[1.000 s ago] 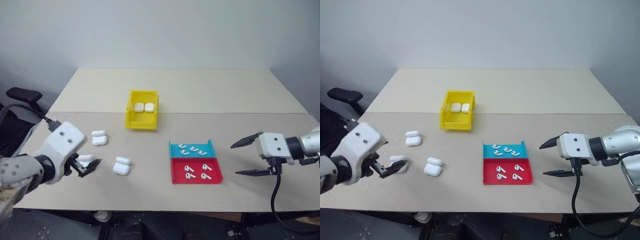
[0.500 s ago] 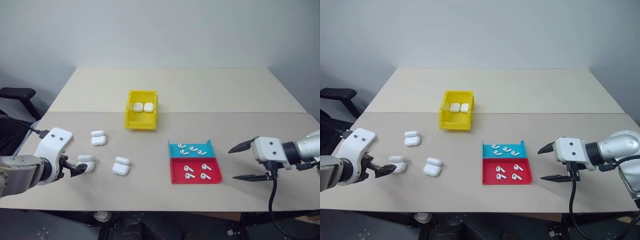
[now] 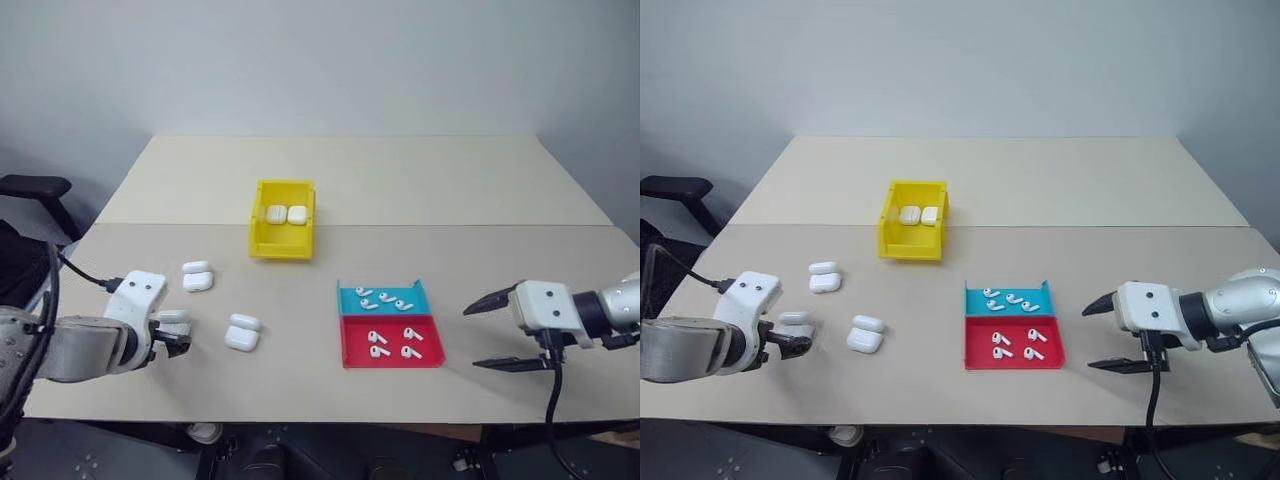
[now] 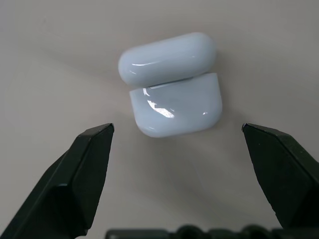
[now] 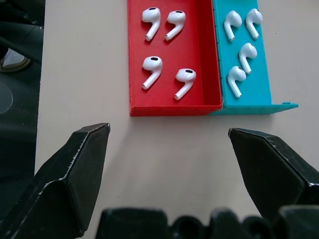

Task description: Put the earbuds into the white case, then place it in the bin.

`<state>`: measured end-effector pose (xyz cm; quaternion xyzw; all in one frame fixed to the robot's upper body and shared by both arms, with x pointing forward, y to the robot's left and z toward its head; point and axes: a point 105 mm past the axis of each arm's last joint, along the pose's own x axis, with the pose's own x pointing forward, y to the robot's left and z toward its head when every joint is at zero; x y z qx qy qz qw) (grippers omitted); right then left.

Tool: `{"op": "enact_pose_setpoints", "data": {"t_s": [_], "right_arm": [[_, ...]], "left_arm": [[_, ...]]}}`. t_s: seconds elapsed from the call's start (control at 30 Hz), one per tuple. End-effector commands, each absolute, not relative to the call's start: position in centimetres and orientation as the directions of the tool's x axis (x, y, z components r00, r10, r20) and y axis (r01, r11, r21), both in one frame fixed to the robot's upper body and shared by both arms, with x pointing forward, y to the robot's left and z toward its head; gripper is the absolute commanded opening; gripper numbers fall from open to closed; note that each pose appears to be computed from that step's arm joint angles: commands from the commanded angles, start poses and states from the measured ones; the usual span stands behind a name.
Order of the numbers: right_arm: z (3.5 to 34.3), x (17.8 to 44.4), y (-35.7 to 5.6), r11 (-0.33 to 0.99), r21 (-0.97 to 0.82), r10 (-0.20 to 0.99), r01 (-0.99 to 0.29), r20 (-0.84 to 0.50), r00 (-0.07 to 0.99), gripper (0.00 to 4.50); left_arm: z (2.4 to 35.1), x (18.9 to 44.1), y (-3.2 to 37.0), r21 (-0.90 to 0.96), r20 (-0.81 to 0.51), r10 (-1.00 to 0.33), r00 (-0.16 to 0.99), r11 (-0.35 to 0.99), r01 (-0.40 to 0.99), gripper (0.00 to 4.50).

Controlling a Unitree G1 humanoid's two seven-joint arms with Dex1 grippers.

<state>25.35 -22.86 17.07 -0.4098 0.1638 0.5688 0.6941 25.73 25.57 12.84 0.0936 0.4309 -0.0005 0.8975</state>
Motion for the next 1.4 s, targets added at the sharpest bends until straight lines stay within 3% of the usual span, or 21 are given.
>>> {"op": "enact_pose_setpoints", "data": {"t_s": [0.03,1.2,1.3,1.4], "right_arm": [[18.6,25.3,-22.8,0.011,-0.426,0.661,-0.905,-0.676,0.327,4.43],[18.2,25.2,-22.8,0.026,-0.434,0.649,-0.901,-0.679,0.345,4.43],[18.1,25.2,-22.8,0.028,-0.434,0.649,-0.901,-0.678,0.347,4.5],[18.1,25.2,-22.8,0.032,-0.434,0.647,-0.9,-0.677,0.349,4.5]], "left_arm": [[13.3,26.3,25.6,0.19,-0.761,0.13,0.636,0.982,0.026,4.5],[12.0,27.9,25.0,0.157,-0.799,0.123,0.589,0.988,0.007,4.5],[11.8,27.7,25.0,0.161,-0.803,0.124,0.583,0.987,0.012,3.89],[11.6,27.5,25.0,0.164,-0.807,0.123,0.577,0.986,0.019,2.93]]}}
